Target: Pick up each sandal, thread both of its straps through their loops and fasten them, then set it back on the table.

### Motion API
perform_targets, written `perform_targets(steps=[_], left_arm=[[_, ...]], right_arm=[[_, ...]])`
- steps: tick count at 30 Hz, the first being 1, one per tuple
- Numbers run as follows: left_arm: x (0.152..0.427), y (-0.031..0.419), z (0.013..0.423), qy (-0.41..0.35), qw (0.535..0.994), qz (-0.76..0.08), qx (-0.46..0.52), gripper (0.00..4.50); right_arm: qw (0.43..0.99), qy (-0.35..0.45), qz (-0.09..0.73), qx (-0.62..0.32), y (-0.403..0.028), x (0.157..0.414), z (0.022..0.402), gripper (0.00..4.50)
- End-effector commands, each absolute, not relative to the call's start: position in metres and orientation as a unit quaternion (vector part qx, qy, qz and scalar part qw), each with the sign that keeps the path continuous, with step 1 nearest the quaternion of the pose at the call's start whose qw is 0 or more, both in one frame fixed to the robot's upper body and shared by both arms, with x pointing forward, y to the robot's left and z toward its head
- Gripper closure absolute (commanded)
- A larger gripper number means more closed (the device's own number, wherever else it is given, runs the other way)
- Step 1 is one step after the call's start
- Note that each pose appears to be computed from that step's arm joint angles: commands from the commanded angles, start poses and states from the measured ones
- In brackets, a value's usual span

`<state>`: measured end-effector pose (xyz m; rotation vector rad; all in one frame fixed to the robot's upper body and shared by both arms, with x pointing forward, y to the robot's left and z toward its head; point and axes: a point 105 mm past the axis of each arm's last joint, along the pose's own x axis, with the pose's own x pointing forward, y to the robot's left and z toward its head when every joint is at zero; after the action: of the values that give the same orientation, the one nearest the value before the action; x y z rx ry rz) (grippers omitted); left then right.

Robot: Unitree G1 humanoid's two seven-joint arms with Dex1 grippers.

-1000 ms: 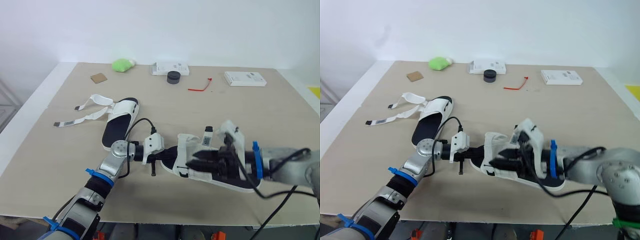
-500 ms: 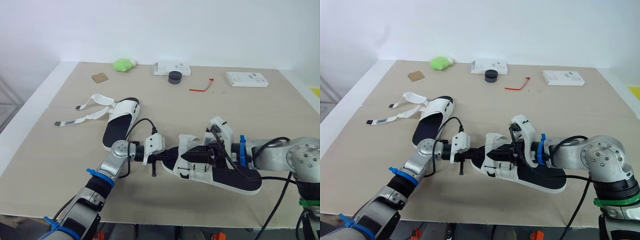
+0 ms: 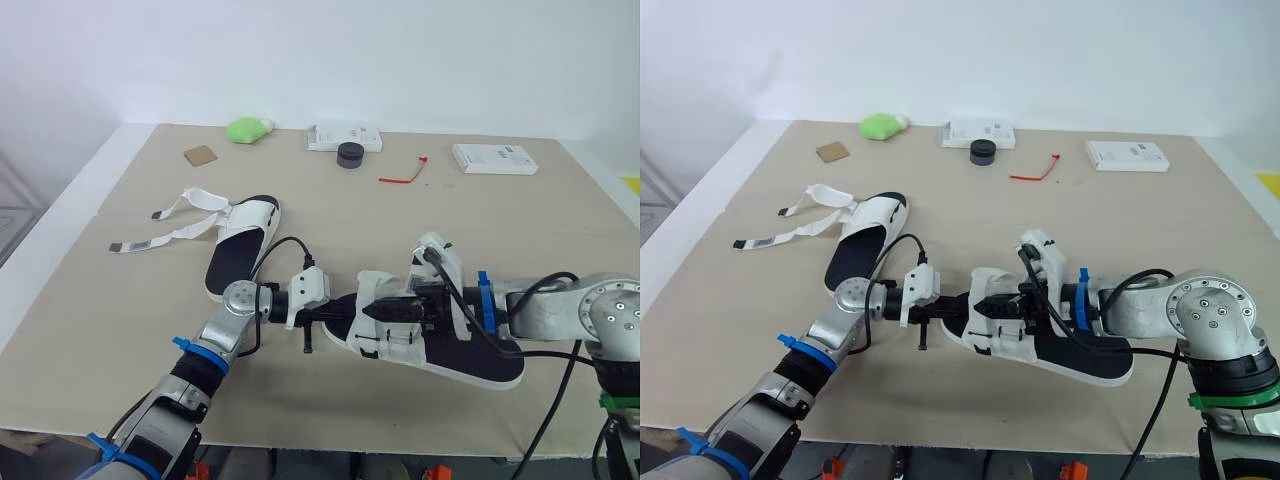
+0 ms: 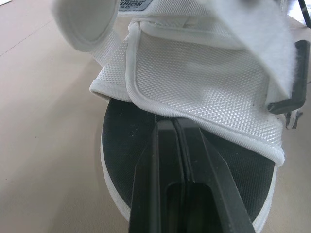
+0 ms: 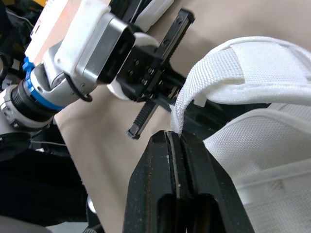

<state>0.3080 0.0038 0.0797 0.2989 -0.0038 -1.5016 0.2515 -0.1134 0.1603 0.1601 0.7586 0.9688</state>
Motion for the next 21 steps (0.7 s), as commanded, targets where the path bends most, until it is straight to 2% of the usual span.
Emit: perform_targets(steps=[1, 9, 13, 16, 18, 20, 21], left_arm=[[0.296, 0.025, 0.009, 0.148, 0.724, -0.659, 0.14, 4.5], [0.295, 0.025, 0.009, 0.148, 0.722, -0.661, 0.139, 4.5], [0.295, 0.025, 0.009, 0.149, 0.722, -0.662, 0.139, 4.5], [0.295, 0.025, 0.009, 0.149, 0.721, -0.662, 0.139, 4.5], [0.295, 0.024, 0.009, 0.148, 0.721, -0.662, 0.14, 4.5], [0.295, 0.024, 0.009, 0.148, 0.721, -0.663, 0.139, 4.5], [0.295, 0.023, 0.009, 0.148, 0.72, -0.663, 0.14, 4.5]], right_arm=[[0.811, 0.358, 0.463, 0.022, -0.109, 0.243, 0.154, 4.45], [0.833, 0.348, 0.424, -0.072, -0.116, 0.254, 0.138, 4.45], [0.825, 0.346, 0.436, -0.103, -0.119, 0.249, 0.136, 4.45], [0.813, 0.347, 0.458, -0.092, -0.121, 0.244, 0.143, 3.63], [0.81, 0.349, 0.466, -0.076, -0.122, 0.243, 0.15, 2.92], [0.807, 0.345, 0.478, -0.022, -0.123, 0.245, 0.161, 2.02], [0.806, 0.338, 0.487, 0.004, -0.125, 0.246, 0.169, 2.02]])
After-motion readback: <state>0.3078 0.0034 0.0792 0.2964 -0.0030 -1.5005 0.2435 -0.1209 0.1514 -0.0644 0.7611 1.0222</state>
